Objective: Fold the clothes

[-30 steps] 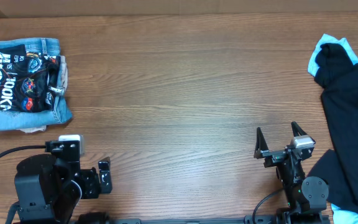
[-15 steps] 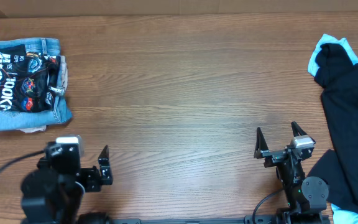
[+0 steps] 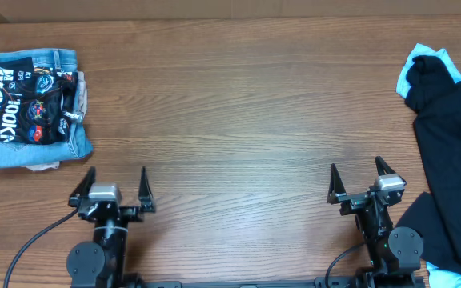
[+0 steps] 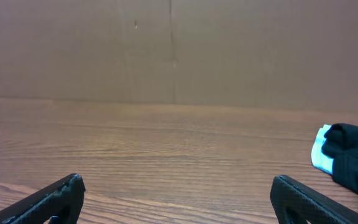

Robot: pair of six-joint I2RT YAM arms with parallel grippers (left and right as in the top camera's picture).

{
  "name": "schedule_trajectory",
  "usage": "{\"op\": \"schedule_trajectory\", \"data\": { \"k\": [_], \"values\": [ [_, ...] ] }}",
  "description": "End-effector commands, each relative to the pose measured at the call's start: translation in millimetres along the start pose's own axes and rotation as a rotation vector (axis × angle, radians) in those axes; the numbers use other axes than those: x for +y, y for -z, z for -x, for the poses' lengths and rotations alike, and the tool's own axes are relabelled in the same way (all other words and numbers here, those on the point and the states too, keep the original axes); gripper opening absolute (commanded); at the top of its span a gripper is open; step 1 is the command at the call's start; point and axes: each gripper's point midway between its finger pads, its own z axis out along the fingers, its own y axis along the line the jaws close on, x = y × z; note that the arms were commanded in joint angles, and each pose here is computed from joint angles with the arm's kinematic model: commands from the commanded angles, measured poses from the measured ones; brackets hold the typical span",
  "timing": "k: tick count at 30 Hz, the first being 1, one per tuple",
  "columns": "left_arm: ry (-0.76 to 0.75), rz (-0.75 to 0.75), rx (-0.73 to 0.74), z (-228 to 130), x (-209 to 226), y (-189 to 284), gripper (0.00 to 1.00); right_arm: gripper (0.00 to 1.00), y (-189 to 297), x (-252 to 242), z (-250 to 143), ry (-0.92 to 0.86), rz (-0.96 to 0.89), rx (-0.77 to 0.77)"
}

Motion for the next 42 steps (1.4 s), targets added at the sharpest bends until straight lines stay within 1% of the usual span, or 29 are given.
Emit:
{"op": "schedule_trajectory", "data": {
  "k": [1,5,7,9,42],
  "values": [
    [-0.003,0.072,-0.018,-16.2,12.5,-5.7,1.0,1.0,0.1,-0.6,-0.9,0.004,0.0,-0.008],
    [0.003,0.069,0.033,-45.4,12.4,-10.4,1.0,1.0,0.1,-0.6,-0.9,0.004,0.0,-0.008],
    [0.028,0.057,0.084,-62.4,10.3,-10.9,1.0,1.0,0.1,-0.6,-0.9,0.004,0.0,-0.008],
    [0.028,0.038,0.078,-60.4,7.0,-11.1,1.0,1.0,0.1,-0.6,-0.9,0.004,-0.001,-0.008],
    [0.028,0.039,0.081,-61.2,7.4,-11.1,1.0,1.0,0.1,-0.6,-0.9,0.004,0.0,-0.008]
  ]
}}
